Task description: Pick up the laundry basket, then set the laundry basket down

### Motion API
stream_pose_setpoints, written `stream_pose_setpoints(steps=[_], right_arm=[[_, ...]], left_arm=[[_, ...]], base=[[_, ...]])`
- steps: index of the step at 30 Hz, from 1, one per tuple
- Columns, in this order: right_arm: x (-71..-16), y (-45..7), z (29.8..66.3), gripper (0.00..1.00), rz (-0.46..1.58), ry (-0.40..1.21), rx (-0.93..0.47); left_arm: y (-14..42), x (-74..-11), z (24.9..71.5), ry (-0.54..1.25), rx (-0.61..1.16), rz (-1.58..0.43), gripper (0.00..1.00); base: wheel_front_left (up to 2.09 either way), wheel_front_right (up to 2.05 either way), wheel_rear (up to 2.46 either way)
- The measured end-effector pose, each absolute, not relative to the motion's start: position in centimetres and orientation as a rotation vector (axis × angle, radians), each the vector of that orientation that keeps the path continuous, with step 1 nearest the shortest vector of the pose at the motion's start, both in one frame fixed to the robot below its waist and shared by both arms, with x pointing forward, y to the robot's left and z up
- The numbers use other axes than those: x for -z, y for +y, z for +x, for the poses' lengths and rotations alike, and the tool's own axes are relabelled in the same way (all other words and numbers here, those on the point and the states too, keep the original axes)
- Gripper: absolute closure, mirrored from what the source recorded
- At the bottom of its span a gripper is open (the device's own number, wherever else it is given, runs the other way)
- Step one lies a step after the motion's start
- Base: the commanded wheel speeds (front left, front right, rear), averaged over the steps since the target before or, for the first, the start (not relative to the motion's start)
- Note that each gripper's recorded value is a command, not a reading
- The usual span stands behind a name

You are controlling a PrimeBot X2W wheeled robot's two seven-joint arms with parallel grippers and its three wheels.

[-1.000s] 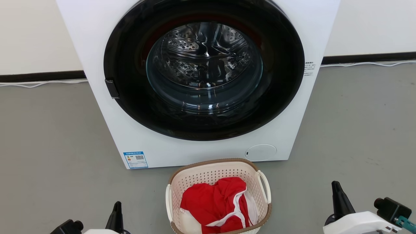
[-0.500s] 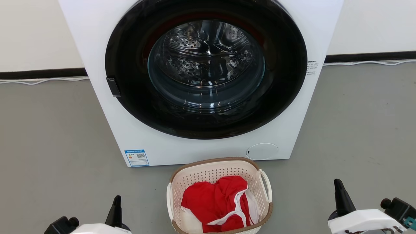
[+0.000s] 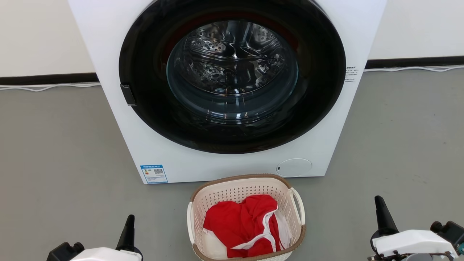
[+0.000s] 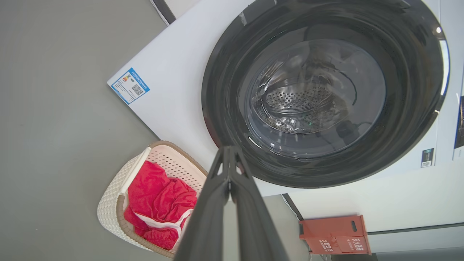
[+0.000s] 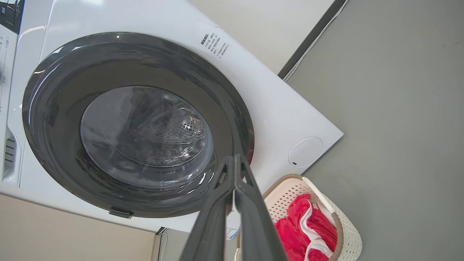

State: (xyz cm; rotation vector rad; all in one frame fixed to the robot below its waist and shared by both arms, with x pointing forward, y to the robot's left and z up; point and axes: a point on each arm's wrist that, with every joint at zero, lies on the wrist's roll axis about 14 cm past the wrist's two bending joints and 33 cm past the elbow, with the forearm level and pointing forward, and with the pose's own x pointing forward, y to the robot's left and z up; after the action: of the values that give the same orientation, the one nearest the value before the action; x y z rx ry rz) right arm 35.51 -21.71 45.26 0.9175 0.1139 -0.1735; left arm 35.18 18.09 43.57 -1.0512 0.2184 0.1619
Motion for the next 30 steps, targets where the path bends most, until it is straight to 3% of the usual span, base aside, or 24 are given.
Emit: stream_pose_setpoints(steps=[30], right_arm=[[-46.1, -21.2, 36.4, 1.0, 1.281, 0.09, 0.155]], left_arm=[[18.4, -45.6, 36.5, 0.161, -0.118, -1.349, 1.0]], base=[[0.0, 0.0, 0.0]])
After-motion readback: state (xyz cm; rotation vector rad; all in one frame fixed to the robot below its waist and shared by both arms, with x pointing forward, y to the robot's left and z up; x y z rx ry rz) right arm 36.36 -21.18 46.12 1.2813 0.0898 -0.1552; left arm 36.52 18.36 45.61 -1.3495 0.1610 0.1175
